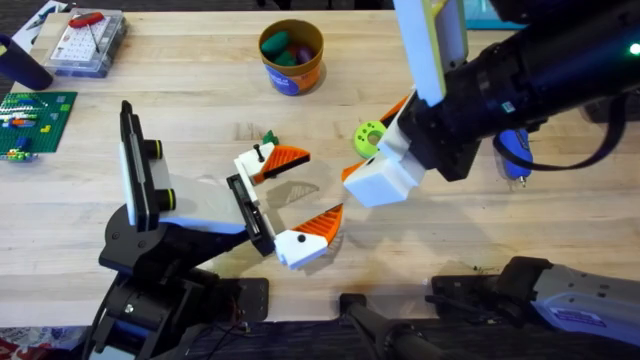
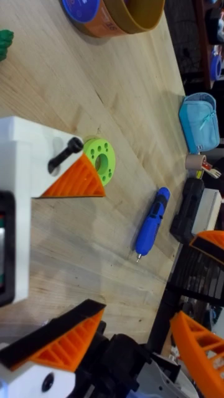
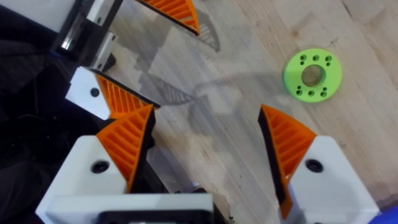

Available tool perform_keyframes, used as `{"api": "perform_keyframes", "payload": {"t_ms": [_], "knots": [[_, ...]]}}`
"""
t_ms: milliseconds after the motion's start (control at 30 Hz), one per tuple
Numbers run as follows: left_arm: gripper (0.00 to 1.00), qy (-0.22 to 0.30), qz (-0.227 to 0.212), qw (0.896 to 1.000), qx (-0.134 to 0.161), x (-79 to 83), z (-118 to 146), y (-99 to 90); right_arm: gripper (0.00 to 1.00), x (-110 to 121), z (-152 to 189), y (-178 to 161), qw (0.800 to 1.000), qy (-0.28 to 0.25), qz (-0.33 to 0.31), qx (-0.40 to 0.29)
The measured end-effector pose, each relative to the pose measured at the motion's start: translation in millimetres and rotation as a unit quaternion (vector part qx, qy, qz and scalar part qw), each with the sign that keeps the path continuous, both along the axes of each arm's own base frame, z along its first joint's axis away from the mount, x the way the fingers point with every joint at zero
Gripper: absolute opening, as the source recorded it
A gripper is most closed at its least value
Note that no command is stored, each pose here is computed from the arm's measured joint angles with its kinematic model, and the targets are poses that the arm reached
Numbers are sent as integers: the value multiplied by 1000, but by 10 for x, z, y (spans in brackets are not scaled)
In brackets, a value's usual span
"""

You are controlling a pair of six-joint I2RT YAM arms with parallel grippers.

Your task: Pick up the gripper from the table and insert it into the empty holder that is missing its gripper. Then pick up a screw, insert it into the mounting hole, and use the screwdriver to tighten it. Finally, clean up the table by picking up the vegetable and placing it into the bucket.

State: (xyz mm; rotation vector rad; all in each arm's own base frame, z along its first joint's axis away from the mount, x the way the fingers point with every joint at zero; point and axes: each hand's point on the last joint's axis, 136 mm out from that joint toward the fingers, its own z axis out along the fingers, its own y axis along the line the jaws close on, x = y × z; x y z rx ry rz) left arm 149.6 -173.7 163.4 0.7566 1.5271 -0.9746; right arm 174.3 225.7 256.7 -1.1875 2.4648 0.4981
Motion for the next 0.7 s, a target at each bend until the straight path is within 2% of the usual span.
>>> {"api": "perform_keyframes", "payload": {"t_ms": [167, 533, 700], "knots": [[996, 0, 0, 1000, 0, -1, 0, -1, 969, 5, 5, 12, 1000, -1, 0, 3], [996, 0, 0, 1000, 0, -1, 0, -1, 969, 201, 128, 236, 998, -41, 7, 46], [996, 0, 0, 1000, 0, -1, 1, -1, 969, 187, -71, 290, 1000, -2, 21, 21]]}}
